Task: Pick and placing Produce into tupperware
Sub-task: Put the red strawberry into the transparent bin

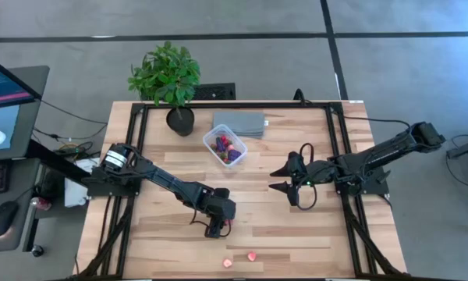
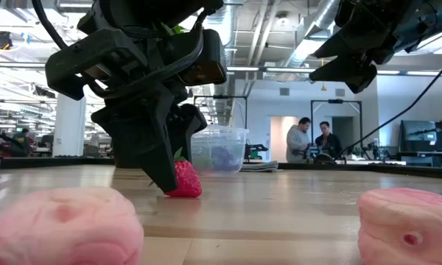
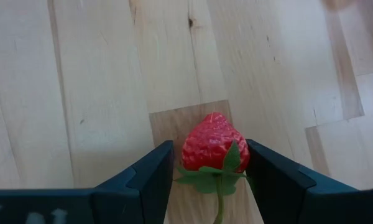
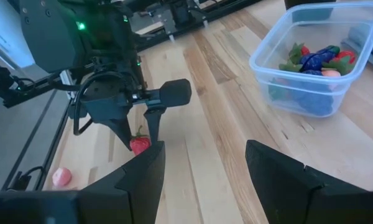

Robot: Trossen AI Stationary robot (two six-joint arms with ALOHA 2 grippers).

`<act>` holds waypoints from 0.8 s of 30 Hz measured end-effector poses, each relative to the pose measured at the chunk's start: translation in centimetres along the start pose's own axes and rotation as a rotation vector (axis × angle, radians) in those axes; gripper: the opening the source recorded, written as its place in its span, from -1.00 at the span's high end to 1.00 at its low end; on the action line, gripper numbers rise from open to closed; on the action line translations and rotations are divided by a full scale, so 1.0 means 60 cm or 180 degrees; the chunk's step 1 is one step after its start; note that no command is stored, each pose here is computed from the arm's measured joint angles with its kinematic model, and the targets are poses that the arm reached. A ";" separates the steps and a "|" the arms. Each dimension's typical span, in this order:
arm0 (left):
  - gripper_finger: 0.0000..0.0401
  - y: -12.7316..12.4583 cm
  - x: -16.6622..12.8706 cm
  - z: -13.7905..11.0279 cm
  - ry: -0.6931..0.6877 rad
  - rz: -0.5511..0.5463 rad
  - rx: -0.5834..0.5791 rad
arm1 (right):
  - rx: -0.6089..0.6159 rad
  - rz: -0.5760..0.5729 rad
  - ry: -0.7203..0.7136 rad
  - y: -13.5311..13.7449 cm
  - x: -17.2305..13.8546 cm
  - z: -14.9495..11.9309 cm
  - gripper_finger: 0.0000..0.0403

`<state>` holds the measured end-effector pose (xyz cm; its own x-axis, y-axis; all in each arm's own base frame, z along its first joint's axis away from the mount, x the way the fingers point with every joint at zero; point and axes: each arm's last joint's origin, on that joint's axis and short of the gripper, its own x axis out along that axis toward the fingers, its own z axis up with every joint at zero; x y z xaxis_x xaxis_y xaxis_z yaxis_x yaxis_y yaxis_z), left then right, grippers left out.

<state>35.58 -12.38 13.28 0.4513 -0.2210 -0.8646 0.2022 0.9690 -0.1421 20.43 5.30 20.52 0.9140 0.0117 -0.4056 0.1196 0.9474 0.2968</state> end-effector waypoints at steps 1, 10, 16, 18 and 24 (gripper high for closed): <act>0.07 0.000 0.000 0.000 0.0000 0.0000 0.0000 | 0.0000 0.0000 -0.0001 0.000 0.000 0.000 -0.23; 0.12 0.000 0.000 0.001 -0.0013 -0.0002 0.0001 | 0.0000 -0.0001 0.0000 0.000 0.000 0.000 -0.23; 0.26 0.000 0.000 0.001 -0.0031 -0.0004 -0.0003 | 0.0000 -0.0001 0.0000 0.000 0.000 0.000 -0.23; 0.29 0.000 0.001 0.002 -0.0051 -0.0012 -0.0017 | 0.0001 -0.0001 0.0000 0.000 0.000 0.000 -0.23; 0.30 0.003 0.001 0.006 -0.0114 -0.0025 -0.0146 | 0.0001 -0.0002 -0.0001 0.000 0.000 0.000 -0.23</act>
<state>35.95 -12.26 13.39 0.4809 -0.2315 -0.8456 0.1662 0.9711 -0.1713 20.43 5.30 20.52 0.9140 0.0110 -0.4055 0.1203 0.9473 0.2968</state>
